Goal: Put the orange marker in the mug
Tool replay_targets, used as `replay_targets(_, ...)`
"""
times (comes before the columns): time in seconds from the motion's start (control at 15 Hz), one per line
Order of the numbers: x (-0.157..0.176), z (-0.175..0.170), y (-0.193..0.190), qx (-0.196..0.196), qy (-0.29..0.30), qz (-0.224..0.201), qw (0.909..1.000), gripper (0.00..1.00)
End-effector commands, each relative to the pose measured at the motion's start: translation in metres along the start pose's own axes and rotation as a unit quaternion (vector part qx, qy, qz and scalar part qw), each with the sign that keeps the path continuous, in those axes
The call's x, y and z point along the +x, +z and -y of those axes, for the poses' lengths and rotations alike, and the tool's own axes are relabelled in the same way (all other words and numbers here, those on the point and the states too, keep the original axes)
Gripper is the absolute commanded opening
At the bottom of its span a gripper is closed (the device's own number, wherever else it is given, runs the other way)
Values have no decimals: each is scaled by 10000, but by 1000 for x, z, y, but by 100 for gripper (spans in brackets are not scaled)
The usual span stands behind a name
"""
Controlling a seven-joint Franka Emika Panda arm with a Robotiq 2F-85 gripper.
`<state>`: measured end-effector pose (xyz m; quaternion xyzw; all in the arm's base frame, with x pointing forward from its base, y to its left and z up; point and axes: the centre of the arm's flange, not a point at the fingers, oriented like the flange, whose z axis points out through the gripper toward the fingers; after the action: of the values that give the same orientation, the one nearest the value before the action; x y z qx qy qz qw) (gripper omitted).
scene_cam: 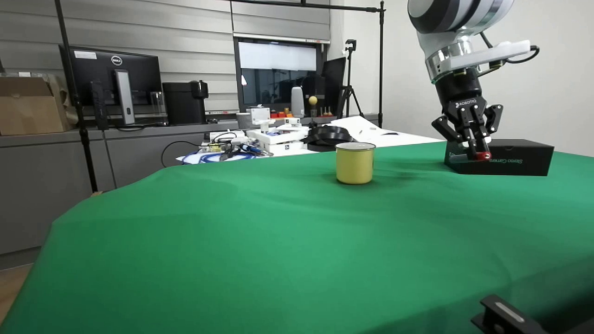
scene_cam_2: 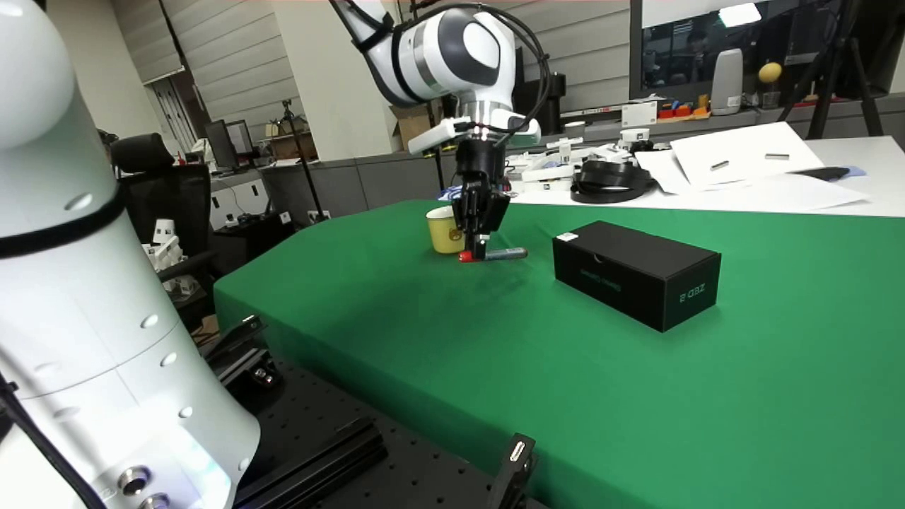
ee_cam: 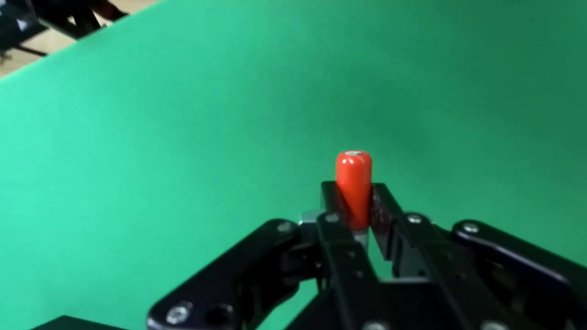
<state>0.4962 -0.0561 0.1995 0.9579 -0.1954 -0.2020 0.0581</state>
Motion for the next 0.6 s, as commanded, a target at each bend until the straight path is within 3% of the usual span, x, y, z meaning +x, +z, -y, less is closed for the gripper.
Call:
replay_targets(0.0,22,7,-17,65,288,999,9946,5)
replay_targets(0.13,25,12,-23,159,421,1373,9895,5)
replay_targets(0.4,30,28,-36,678,317,1695,9827,5)
replay_targets(0.47,17,20,-24,520,307,1484,9871,21)
replay_targets(0.53,18,24,-27,575,293,1558,9857,21)
